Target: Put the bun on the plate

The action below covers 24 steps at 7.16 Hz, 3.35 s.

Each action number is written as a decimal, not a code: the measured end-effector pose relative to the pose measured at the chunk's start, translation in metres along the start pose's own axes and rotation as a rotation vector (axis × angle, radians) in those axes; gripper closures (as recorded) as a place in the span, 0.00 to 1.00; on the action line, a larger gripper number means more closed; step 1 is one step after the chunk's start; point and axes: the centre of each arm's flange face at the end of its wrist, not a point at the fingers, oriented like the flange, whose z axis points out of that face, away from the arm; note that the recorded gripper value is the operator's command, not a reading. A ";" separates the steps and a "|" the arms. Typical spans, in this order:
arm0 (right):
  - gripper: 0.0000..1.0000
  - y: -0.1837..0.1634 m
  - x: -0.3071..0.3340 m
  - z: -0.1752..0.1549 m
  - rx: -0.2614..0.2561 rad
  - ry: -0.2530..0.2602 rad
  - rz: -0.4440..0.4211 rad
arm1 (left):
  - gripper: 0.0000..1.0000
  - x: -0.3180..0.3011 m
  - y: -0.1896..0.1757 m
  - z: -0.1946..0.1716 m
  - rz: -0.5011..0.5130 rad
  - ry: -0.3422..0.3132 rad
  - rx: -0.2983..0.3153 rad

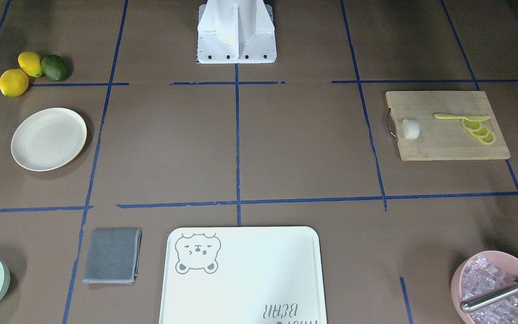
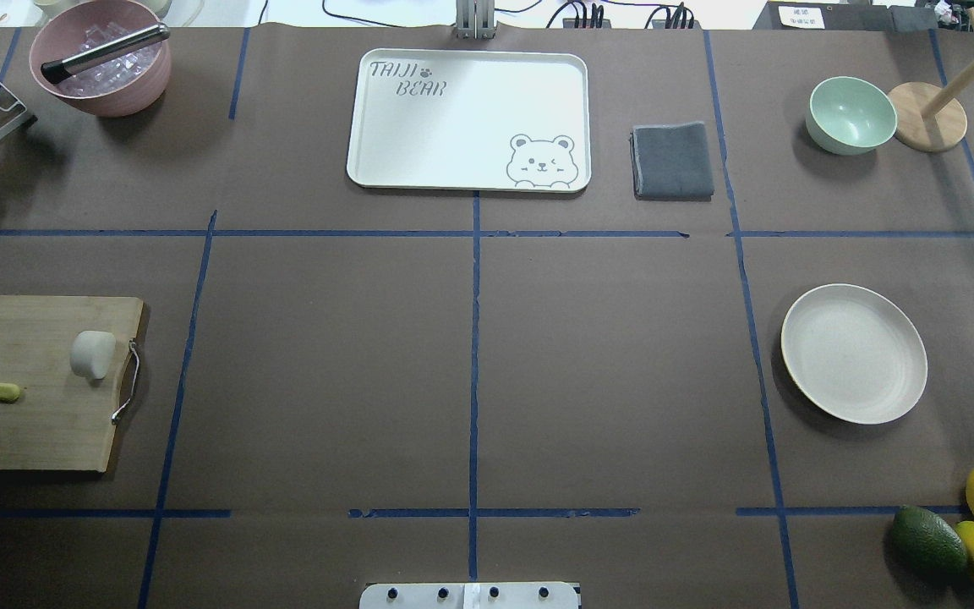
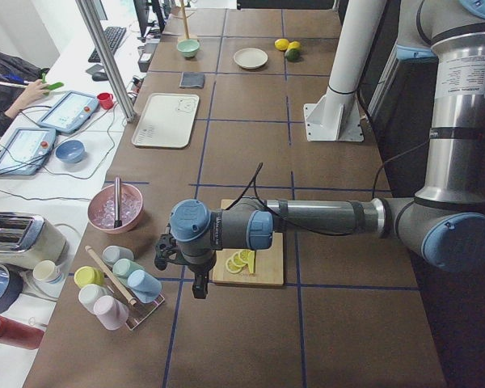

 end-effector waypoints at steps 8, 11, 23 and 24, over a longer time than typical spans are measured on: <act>0.03 0.062 -0.078 0.129 -0.002 -0.051 0.022 | 0.00 0.000 -0.001 0.000 -0.003 -0.001 -0.001; 0.12 0.073 -0.084 0.148 -0.038 -0.045 0.005 | 0.00 0.001 -0.002 0.000 0.000 -0.001 0.001; 1.00 0.078 -0.159 0.077 0.006 -0.204 0.005 | 0.00 0.005 -0.008 -0.004 0.007 -0.001 0.008; 1.00 0.069 -0.194 0.061 0.017 -0.263 0.043 | 0.00 0.006 -0.008 -0.004 0.009 -0.001 0.008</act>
